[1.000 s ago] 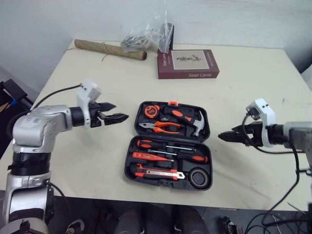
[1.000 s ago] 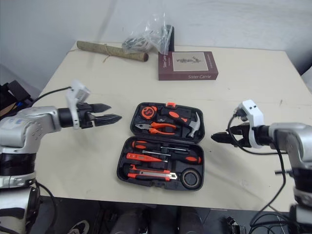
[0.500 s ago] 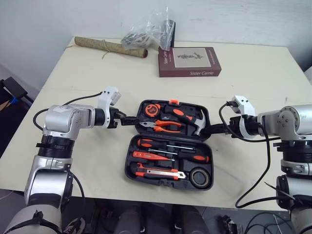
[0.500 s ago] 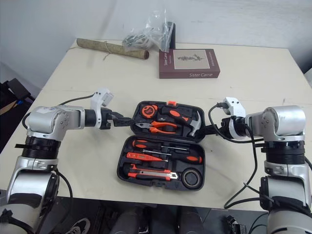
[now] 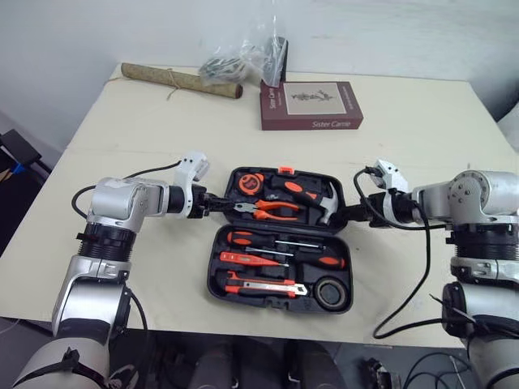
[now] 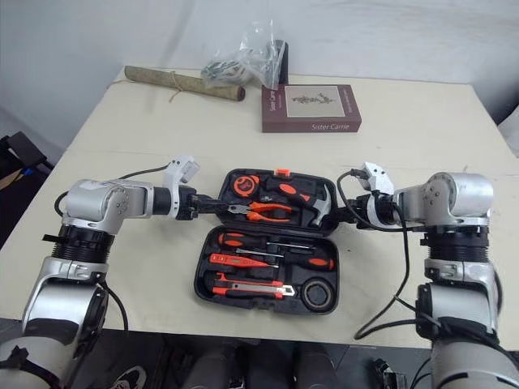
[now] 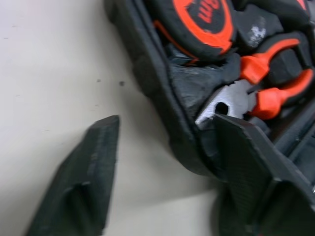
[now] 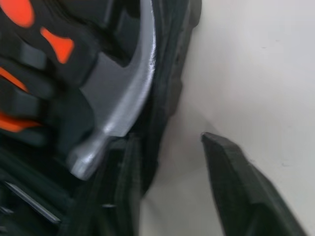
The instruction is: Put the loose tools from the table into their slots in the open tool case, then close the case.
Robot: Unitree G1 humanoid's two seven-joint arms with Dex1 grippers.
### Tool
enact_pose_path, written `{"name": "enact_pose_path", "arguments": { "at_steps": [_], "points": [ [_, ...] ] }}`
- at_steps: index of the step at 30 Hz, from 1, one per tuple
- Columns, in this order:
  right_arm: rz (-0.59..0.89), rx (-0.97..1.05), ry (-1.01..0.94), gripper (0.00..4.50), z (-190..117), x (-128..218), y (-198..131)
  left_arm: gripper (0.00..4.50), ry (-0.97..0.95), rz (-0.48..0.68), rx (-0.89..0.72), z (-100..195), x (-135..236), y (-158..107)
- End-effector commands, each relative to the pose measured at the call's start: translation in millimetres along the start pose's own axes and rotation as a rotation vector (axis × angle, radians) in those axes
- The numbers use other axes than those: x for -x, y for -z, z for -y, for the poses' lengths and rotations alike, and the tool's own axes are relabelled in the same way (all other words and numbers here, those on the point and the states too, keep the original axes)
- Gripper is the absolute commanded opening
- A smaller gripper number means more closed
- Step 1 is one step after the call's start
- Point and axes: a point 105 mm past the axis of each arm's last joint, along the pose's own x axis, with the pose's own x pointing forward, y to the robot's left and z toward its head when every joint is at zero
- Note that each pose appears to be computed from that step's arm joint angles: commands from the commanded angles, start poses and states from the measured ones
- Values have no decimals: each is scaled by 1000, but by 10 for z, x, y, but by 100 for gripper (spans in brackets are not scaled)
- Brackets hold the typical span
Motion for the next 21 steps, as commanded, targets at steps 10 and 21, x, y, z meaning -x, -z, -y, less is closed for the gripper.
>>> {"name": "enact_pose_path", "arguments": {
  "at_steps": [10, 21],
  "points": [
    [347, 213, -17, 0, -106, 213, -120, 5, 81, 455, -193, 80, 223, -374],
    [662, 1177, 112, 0, -144, 341, 165, 5, -37, 739, -849, 157, 441, -240]
  ]
}}
